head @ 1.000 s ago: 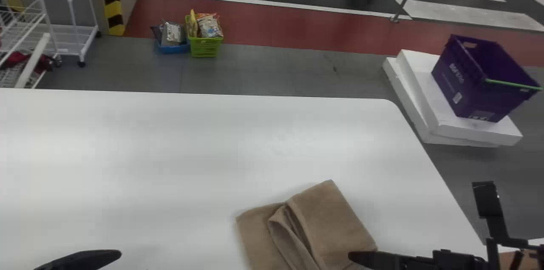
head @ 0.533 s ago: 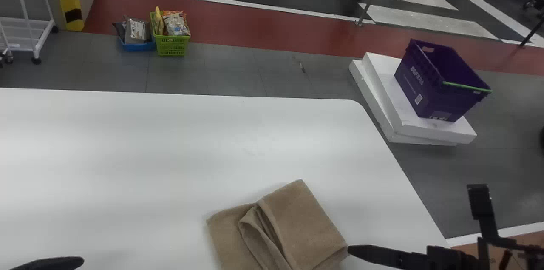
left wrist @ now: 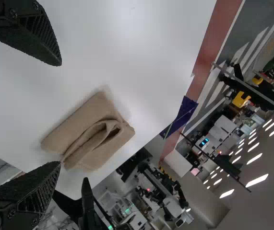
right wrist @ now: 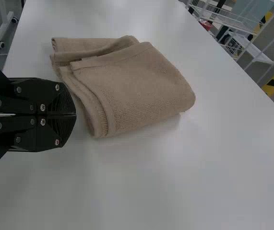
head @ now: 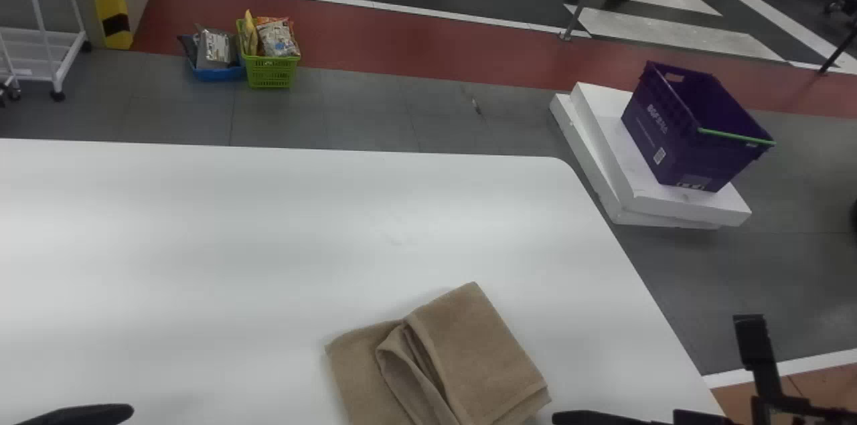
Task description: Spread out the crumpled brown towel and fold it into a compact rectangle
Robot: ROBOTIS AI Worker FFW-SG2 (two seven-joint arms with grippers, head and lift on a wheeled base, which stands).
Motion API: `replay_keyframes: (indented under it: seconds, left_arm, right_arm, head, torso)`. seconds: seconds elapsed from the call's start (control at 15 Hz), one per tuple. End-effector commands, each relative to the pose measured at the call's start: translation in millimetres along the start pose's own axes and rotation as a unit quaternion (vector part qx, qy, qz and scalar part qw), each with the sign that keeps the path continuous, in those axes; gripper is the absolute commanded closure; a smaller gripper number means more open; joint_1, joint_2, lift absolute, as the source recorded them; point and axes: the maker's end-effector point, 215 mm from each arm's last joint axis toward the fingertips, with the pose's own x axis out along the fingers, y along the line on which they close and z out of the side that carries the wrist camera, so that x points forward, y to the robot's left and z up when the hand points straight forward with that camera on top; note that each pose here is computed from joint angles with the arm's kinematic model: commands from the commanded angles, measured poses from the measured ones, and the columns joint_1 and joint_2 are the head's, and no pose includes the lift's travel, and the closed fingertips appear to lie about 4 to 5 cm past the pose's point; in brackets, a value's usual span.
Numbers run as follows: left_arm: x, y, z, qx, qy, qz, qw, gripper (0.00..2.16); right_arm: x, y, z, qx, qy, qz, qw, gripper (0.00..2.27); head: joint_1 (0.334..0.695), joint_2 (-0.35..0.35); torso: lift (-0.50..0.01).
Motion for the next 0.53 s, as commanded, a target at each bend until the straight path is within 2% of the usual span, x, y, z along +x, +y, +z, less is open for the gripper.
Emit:
replay_keyframes:
  seconds: [0.0, 0.47]
  left_arm:
    - [0, 0, 0, 0.000, 0.001, 0.000, 1.0000, 0.08]
    - [-1, -2, -3, -0.002, 0.002, 0.000, 1.0000, 0.08]
  right_arm:
    - [12, -1, 7, -0.004, 0.005, -0.004, 1.000, 1.41]
    - [43, -9, 35, -0.004, 0.010, -0.012, 1.000, 1.41]
  head:
    - [0.695, -0.350]
    - [0.695, -0.350]
  torso:
    - [-0.127]
    - [-0.127]
